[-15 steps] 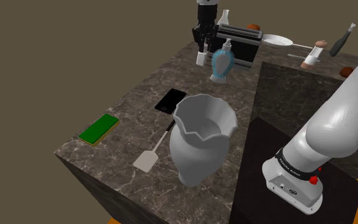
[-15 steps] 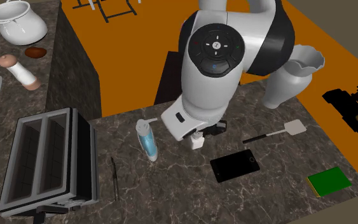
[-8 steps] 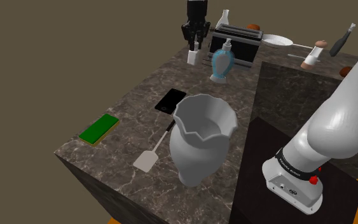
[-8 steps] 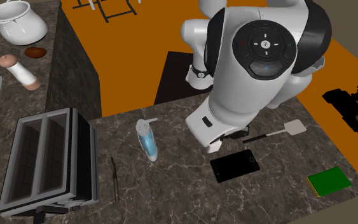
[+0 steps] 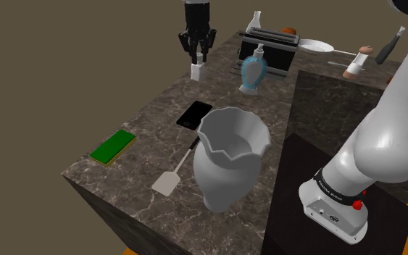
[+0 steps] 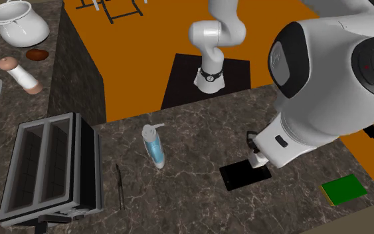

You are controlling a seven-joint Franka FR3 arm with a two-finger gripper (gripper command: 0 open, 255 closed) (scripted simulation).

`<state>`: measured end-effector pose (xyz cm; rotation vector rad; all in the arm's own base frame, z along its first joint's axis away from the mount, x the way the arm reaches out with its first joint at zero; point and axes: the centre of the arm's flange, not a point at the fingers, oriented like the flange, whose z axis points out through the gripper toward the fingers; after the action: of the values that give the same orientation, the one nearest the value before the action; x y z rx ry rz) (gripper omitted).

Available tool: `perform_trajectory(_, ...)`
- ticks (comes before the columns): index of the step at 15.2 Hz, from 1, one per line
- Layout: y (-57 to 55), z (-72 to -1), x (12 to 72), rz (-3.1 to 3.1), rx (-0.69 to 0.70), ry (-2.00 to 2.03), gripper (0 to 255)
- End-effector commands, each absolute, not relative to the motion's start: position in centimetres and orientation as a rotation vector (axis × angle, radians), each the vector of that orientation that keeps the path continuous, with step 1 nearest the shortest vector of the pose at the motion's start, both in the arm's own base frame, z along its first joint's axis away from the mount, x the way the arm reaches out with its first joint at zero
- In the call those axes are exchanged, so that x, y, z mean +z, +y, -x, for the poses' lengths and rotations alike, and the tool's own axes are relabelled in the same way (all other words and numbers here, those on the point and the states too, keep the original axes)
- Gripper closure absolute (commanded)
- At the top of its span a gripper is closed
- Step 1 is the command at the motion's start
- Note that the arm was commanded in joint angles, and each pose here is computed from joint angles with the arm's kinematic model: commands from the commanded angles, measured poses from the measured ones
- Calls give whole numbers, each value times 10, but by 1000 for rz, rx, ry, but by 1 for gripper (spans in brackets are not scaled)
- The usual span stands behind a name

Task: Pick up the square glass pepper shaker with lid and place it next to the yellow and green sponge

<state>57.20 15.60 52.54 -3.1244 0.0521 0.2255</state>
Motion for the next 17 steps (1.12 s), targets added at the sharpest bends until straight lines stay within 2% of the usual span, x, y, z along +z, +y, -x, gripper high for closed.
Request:
perform_trajectory(1,181,-576,527,3124,225,55,255)
perform_trajectory(13,345,-596,527,3124,225,55,255)
perform_trajectory(17,345,-596,506,3124,225,55,255)
